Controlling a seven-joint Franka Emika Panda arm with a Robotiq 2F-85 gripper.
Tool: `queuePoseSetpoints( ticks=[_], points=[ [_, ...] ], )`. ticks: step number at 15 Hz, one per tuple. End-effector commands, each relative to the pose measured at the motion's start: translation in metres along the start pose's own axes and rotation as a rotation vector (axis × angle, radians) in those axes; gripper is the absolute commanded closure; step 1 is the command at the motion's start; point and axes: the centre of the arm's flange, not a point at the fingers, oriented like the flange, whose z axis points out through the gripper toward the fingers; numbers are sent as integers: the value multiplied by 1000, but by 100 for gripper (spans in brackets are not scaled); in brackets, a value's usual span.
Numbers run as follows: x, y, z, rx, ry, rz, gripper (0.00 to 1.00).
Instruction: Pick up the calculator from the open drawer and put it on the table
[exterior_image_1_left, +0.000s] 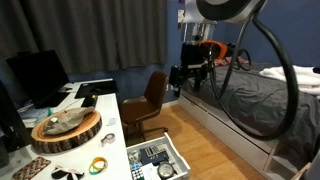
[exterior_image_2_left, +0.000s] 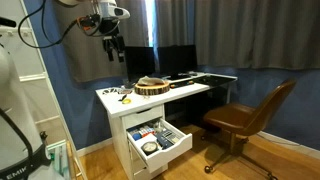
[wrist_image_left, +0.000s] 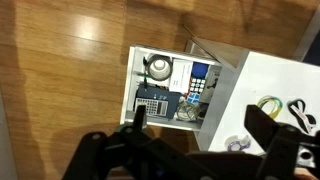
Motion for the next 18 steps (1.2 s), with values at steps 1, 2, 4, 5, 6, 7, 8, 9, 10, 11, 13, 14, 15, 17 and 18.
queuePoseSetpoints(
  ticks=[1,2,4,5,6,7,8,9,10,11,13,14,15,17,18],
  points=[
    [0,0,0,0,0,0,0],
    [0,0,0,0,0,0,0],
    [0,0,0,0,0,0,0],
    [0,0,0,0,0,0,0],
    [0,0,0,0,0,0,0],
    [0,0,0,0,0,0,0],
    [0,0,0,0,0,0,0],
    [0,0,0,0,0,0,0],
    [0,0,0,0,0,0,0],
    [0,0,0,0,0,0,0],
    [0,0,0,0,0,0,0],
    [0,0,0,0,0,0,0],
    [6,-5,5,-14,4,-28,0],
    [15,-13,18,-52,-18,-139,0],
    [19,-16,23,-59,-25,-197,0]
  ],
)
